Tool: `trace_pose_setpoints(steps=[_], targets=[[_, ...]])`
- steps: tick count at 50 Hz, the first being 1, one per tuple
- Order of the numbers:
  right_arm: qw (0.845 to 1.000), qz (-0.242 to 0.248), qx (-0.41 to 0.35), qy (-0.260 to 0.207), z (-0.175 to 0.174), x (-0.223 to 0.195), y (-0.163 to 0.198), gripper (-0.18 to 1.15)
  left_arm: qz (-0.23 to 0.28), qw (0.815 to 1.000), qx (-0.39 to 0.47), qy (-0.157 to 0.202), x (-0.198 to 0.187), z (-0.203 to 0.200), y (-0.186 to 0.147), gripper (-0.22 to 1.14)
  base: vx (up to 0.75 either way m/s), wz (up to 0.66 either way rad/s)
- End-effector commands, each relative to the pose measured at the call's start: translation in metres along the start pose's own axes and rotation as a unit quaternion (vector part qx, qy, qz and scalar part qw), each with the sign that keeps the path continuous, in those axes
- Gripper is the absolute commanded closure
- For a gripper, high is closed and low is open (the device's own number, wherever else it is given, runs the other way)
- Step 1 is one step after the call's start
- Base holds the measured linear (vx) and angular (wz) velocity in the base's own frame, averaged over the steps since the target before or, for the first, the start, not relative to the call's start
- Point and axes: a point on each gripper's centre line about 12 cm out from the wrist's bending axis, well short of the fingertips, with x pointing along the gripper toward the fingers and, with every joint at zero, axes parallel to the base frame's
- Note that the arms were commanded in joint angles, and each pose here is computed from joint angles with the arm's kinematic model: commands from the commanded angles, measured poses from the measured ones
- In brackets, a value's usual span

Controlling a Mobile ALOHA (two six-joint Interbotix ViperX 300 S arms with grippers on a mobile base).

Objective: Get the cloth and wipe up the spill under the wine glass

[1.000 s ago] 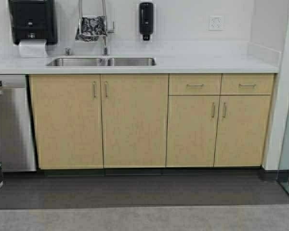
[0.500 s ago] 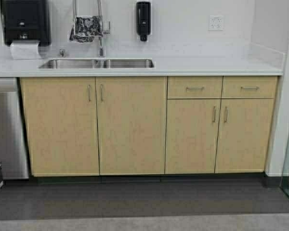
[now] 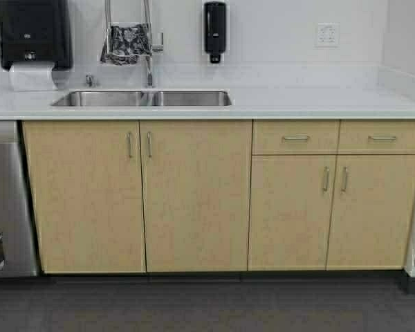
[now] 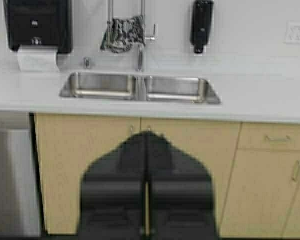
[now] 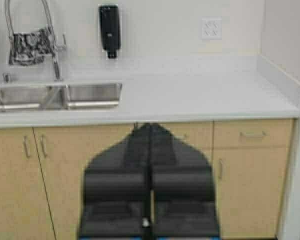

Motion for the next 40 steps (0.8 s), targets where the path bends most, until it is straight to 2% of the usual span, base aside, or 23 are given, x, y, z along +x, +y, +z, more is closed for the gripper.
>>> trace_pose_setpoints(steps=[1, 10, 22, 40], targets=[[1.000, 0.001, 0.000, -0.012, 0.006, 0.001, 0.000, 0.92, -0.001, 1.000, 0.001, -0.007, 0.001, 0.000, 0.000, 0.89, 0.41, 0.11], [1.000, 0.001, 0.001, -0.013, 0.005, 0.001, 0.000, 0.92, -0.001, 1.000, 0.008, -0.005, -0.001, -0.004, 0.000, 0.89, 0.42, 0.10], [1.000, 0.025, 0.001, -0.007, 0.002, 0.001, 0.009, 0.92, -0.002, 1.000, 0.010, -0.003, -0.004, -0.012, 0.001, 0.89, 0.43, 0.04], [1.000, 0.025, 0.002, -0.007, 0.002, 0.001, 0.009, 0.92, -0.001, 1.000, 0.007, 0.001, -0.005, -0.015, 0.001, 0.89, 0.42, 0.04]])
